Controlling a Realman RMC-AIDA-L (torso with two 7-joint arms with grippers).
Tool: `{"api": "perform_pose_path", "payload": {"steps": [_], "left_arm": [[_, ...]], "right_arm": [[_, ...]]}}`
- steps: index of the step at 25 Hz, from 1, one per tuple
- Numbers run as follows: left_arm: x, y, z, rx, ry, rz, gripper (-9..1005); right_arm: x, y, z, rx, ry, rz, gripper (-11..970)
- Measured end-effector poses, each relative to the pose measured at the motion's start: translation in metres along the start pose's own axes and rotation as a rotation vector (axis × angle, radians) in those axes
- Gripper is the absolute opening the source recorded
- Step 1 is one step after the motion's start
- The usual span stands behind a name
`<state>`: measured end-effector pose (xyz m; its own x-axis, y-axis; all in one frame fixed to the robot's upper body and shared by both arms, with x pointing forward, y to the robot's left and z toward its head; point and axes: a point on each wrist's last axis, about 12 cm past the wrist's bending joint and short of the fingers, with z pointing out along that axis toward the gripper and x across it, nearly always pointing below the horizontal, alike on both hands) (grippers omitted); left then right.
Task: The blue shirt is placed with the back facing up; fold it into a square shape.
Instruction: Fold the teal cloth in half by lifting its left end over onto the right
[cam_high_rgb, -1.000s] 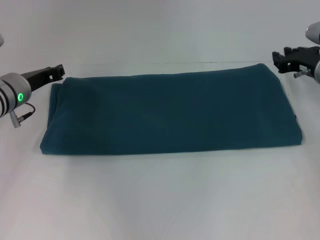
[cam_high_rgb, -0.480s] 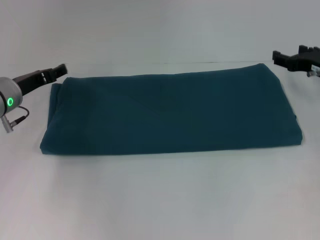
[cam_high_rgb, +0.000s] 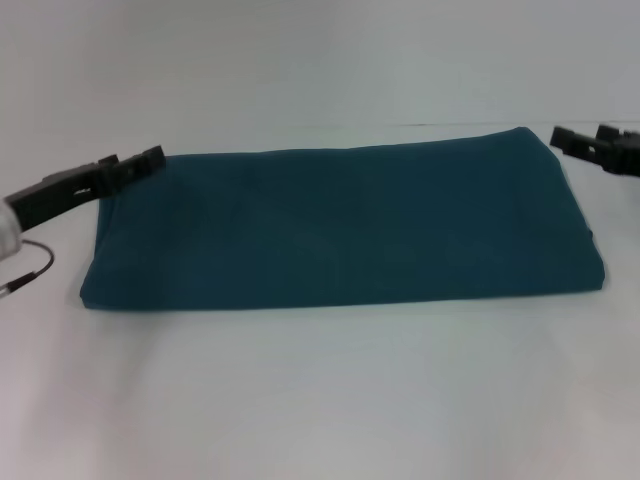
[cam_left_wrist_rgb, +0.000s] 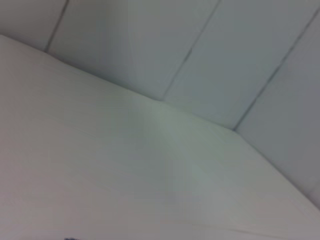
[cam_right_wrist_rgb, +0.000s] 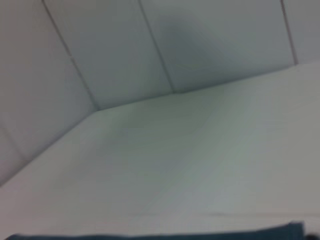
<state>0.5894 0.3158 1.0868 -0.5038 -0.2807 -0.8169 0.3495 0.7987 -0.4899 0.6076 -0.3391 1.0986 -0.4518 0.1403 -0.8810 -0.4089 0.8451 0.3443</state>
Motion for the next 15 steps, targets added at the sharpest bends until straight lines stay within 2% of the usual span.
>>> {"api": "perform_pose_path", "payload": {"steps": [6, 10, 15], "left_arm": [[0.009, 0.003, -0.028, 0.050, 0.027, 0.002, 838], [0.017, 0.009, -0.041, 0.025, 0.046, 0.009, 836], [0.024, 0.016, -0.051, -0.014, 0.091, 0.031, 834]], "right_arm": [[0.004, -0.005, -0.033, -0.072, 0.074, 0.099, 913], [0.006, -0.012, -0.048, -0.070, 0.122, 0.160, 912], [0.005, -0.020, -0.056, -0.035, 0.207, 0.226, 911]]}}
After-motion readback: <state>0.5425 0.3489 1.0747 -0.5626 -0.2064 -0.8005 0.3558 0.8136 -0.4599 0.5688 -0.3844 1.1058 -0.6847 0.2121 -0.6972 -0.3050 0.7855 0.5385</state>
